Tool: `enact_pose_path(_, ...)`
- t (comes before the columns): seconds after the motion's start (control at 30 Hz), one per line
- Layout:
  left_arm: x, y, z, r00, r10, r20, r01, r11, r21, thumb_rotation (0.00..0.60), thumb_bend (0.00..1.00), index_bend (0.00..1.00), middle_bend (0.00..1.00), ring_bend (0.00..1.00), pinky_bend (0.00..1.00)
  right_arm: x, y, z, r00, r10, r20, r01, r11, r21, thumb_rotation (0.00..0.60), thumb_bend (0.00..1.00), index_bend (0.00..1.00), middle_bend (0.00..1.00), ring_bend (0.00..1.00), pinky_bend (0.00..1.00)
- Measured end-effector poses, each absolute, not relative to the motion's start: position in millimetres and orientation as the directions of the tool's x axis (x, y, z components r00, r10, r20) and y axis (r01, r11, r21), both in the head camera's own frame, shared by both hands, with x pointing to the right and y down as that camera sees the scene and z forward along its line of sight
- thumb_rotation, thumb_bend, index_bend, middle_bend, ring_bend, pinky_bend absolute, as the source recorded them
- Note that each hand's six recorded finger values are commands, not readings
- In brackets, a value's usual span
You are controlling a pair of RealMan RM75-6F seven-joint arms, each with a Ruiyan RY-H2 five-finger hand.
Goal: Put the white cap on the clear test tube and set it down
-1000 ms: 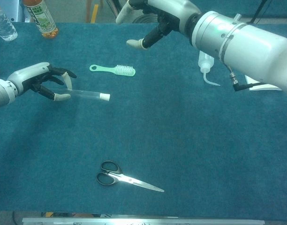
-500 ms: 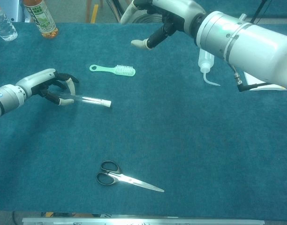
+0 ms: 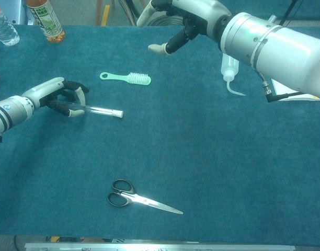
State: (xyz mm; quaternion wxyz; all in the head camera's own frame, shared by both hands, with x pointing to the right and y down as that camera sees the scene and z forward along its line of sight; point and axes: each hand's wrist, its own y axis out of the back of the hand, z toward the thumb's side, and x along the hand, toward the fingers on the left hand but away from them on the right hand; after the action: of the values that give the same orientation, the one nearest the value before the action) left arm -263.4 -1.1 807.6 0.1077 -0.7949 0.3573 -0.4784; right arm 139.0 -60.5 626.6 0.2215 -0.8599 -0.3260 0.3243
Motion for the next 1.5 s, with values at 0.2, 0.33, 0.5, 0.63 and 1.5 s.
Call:
enact_pose_path(0.2, -263, 1, 811, 0.285, -0.664, 0.691, -0.441, -0.731, -0.521, 0.595, 0.34, 0.60, 0.16, 0.00, 0.13, 140, -61, 627, 0.575, 0.705, -0.416, 0.417, -0.690, -0.592, 0.600, 0.26, 0.33, 0.18, 0.00, 0.02)
enact_pose_path(0.33, -264, 2, 811, 0.284, -0.661, 0.695, -0.424, -0.736, -0.527, 0.555, 0.34, 0.55, 0.14, 0.00, 0.12, 141, -61, 626, 0.575, 0.706, -0.414, 0.419, -0.688, -0.592, 0.600, 0.26, 0.33, 0.18, 0.00, 0.02)
enact_pose_path(0.5, -263, 4, 812, 0.283, -0.657, 0.699, -0.417, -0.740, -0.527, 0.534, 0.34, 0.49, 0.13, 0.00, 0.12, 142, -61, 625, 0.575, 0.707, -0.412, 0.422, -0.688, -0.591, 0.600, 0.26, 0.33, 0.18, 0.00, 0.02)
enact_pose_path(0.63, -263, 4, 811, 0.282, -0.657, 0.699, -0.414, -0.740, -0.529, 0.525, 0.34, 0.48, 0.12, 0.00, 0.12, 143, -61, 624, 0.573, 0.709, -0.410, 0.425, -0.685, -0.591, 0.600, 0.26, 0.33, 0.18, 0.00, 0.02)
enact_pose_path(1.5, -267, -6, 770, 0.319, -0.722, 0.614, -0.350, -0.692, -0.632, 0.386, 0.34, 0.30, 0.07, 0.00, 0.10, 162, -62, 624, 0.546, 0.731, -0.410, 0.427, -0.663, -0.614, 0.600, 0.26, 0.33, 0.18, 0.00, 0.02)
